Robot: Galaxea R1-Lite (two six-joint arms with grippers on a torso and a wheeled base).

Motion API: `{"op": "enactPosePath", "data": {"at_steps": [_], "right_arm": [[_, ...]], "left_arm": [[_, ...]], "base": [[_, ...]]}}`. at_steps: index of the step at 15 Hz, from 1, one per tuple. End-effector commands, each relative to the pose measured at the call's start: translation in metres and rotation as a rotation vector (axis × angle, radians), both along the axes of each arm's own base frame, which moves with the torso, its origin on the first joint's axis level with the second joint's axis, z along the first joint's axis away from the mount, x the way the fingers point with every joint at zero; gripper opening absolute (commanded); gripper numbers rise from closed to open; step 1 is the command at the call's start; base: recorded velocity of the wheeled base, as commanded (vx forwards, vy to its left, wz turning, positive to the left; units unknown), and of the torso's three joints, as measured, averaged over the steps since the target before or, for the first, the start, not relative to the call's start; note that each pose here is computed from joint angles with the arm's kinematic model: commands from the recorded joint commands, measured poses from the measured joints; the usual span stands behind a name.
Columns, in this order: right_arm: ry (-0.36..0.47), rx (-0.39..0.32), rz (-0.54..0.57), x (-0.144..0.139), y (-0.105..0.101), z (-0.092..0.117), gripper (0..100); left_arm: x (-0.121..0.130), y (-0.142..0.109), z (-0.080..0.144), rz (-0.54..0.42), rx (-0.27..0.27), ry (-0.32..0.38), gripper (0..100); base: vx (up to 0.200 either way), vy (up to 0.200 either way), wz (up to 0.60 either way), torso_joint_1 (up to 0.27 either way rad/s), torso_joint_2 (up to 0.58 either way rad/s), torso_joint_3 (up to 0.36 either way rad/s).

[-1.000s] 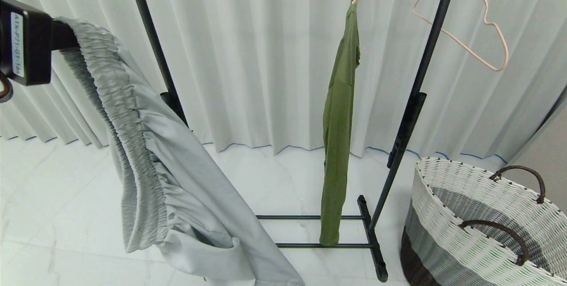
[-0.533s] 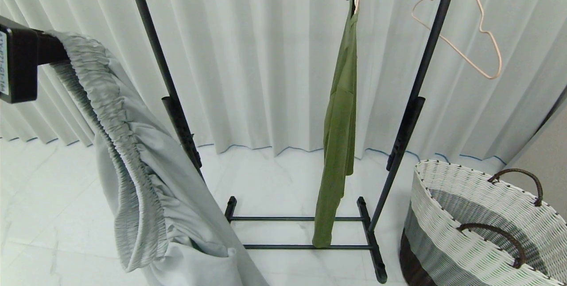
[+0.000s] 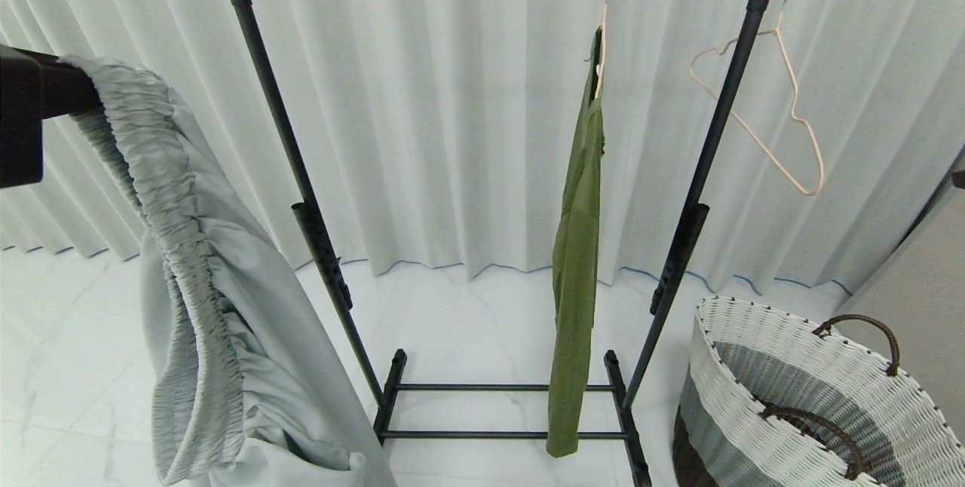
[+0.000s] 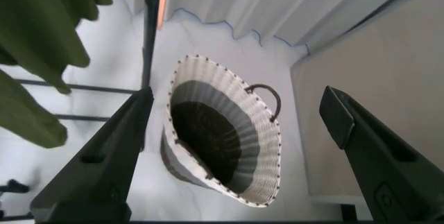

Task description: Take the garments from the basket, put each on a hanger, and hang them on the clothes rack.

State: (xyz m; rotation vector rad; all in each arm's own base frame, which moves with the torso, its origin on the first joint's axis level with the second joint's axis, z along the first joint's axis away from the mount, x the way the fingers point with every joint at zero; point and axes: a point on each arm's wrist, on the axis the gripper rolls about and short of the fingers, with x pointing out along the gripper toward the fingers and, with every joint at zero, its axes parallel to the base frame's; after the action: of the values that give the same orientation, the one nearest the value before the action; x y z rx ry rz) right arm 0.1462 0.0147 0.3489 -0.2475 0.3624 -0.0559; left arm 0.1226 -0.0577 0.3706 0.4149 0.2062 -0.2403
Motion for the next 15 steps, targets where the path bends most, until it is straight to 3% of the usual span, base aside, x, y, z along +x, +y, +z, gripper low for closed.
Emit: {"op": "enactPosePath", "data": {"at_steps": [1, 5, 7, 11, 15], "right_arm": [[0.020, 0.002, 0.006, 0.010, 0.001, -0.004, 100], [0.039, 0.013, -0.007, 0.026, 0.001, -0.011, 100], [0.008, 0.016, -0.007, 0.040, 0.002, -0.013, 100], [-0.025, 0.034, 0.045, 0.054, 0.004, -0.013, 100], [0.051, 0.035, 0.037, 0.082, 0.006, -0.030, 100]], "left_arm": [[0.001, 0.000, 0.000, 0.000, 0.001, 0.002, 0], [0.004, -0.002, -0.002, 0.003, 0.005, 0.011, 0], [0.005, -0.002, -0.003, 0.005, 0.008, 0.014, 0], [0.004, -0.002, -0.003, 0.005, 0.007, 0.015, 0], [0.005, -0.002, -0.007, 0.001, 0.016, 0.029, 0]], "base": [[0.000, 0.000, 0.00, 0.188, -0.48, -0.286], [0.000, 0.000, 0.00, 0.206, -0.49, -0.282], [0.000, 0.000, 0.00, 0.178, -0.41, -0.232], [0.200, 0.000, 0.00, 0.036, -0.09, -0.042], [0.200, 0.000, 0.00, 0.016, 0.00, -0.004]]}}
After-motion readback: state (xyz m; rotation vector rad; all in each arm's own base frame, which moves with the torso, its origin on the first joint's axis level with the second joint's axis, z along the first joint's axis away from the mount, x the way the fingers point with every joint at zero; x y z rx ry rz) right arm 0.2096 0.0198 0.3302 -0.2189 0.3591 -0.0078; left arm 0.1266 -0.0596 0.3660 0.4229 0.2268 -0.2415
